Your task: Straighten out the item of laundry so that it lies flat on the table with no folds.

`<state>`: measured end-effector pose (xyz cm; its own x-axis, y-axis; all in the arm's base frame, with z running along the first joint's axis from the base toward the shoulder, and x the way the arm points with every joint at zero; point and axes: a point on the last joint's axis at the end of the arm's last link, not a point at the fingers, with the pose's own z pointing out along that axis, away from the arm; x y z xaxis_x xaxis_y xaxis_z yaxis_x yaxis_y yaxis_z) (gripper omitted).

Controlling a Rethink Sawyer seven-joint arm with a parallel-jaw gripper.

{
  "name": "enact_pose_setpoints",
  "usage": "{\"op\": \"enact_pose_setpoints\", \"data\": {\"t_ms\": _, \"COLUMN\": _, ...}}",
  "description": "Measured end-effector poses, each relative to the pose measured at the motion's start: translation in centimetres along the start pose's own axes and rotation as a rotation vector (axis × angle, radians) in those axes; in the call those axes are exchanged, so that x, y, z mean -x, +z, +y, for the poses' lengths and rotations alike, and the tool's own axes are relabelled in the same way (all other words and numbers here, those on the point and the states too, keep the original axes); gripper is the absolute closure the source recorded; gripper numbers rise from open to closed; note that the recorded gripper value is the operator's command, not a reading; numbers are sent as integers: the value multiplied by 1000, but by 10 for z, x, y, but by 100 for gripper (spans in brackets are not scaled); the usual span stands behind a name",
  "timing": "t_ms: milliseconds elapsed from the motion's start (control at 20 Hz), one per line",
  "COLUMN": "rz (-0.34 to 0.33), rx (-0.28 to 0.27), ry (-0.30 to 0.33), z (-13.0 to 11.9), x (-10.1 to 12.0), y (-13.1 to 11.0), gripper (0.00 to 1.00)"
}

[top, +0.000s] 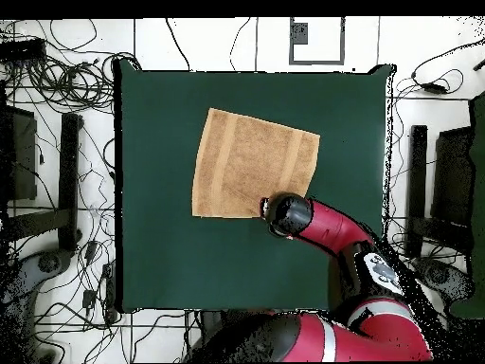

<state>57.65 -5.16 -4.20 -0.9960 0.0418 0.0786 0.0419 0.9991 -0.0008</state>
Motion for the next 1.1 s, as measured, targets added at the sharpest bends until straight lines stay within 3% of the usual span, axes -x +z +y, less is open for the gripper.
{"op": "enact_pose_setpoints", "data": {"t_ms": 900, "rz": 64, "rx": 17, "ry": -25, "z": -5, "x": 9, "y": -1, "gripper": 0}}
{"op": "enact_pose_setpoints", "data": {"t_ms": 1100, "rz": 76, "rx": 27, "ry": -36, "z": -23, "x": 16, "y": -4, "gripper": 0}}
